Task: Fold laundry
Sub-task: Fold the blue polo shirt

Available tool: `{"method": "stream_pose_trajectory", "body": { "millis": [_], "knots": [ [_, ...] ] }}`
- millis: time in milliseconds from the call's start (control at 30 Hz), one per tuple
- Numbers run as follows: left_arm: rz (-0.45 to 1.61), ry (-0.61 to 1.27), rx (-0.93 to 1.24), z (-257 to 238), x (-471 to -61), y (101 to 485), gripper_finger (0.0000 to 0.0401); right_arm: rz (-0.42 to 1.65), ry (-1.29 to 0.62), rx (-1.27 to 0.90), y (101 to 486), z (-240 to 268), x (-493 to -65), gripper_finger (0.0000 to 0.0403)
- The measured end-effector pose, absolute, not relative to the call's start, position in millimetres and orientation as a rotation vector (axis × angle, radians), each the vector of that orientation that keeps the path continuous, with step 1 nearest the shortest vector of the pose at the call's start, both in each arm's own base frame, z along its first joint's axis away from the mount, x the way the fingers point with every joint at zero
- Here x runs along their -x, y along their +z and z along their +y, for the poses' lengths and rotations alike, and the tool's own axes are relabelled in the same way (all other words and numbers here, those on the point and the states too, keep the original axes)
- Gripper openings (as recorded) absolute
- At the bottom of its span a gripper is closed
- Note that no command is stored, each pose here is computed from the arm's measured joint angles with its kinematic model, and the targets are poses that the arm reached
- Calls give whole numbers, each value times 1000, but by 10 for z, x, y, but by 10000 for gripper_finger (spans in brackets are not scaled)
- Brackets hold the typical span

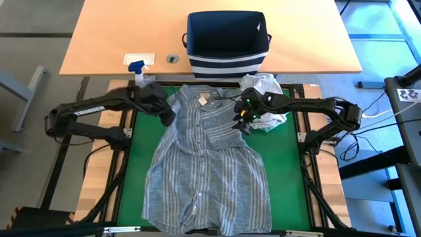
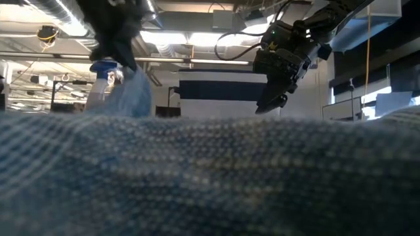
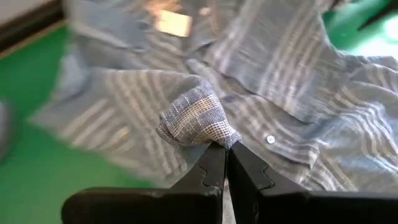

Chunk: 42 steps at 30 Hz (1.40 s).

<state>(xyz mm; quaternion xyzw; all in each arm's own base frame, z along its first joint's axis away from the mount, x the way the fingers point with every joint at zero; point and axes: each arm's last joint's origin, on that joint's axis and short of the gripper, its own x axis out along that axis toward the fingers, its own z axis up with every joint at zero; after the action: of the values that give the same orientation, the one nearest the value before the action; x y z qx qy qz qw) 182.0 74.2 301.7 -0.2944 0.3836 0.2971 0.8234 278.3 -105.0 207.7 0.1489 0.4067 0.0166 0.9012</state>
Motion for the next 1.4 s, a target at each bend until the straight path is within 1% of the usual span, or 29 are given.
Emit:
{"method": "stream_pose_trajectory", "body": {
  "millis": [67, 167, 267, 367, 467, 567, 667, 733, 833, 967, 1067, 1133, 1233, 1400],
  "knots": [
    [807, 605, 640, 720, -1939, 2817, 4, 842, 34, -308, 2076, -1049, -2782, 225],
    [854, 575, 667, 689, -2081, 2498, 13, 845, 33, -314, 2075, -1049, -2780, 225],
    [892, 523, 677, 661, -2225, 2275, 39, 845, 32, -314, 2075, -1049, -2780, 225],
    [926, 479, 680, 636, -2346, 2171, 77, 845, 32, -316, 2075, -1049, -2780, 225],
    [930, 428, 647, 641, -2402, 2234, 119, 844, 24, -331, 2076, -1049, -2782, 225],
    [943, 429, 603, 680, -2388, 2432, 159, 843, 18, -345, 2077, -1049, -2782, 225],
    [970, 492, 492, 720, -2329, 2713, 189, 844, 4, -376, 2077, -1050, -2783, 225],
    [1014, 573, 419, 747, -2244, 2823, 202, 840, -8, -401, 2080, -1051, -2786, 225],
    [1086, 616, 372, 810, -2161, 2739, 207, 817, -23, -426, 2095, -1059, -2804, 225],
    [1228, 607, 410, 897, -2012, 2279, 201, 783, -59, -450, 2118, -1075, -2829, 225],
    [1290, 609, 461, 941, -1905, 1956, 195, 773, -92, -464, 2124, -1085, -2837, 225],
    [1302, 567, 471, 944, -1873, 1795, 191, 773, -101, -479, 2123, -1086, -2837, 225],
    [1278, 531, 418, 939, -1875, 1641, 187, 773, -123, -482, 2123, -1089, -2837, 225],
    [1234, 556, 333, 967, -1889, 1588, 178, 775, -144, -518, 2120, -1090, -2835, 225]
  ]
}}
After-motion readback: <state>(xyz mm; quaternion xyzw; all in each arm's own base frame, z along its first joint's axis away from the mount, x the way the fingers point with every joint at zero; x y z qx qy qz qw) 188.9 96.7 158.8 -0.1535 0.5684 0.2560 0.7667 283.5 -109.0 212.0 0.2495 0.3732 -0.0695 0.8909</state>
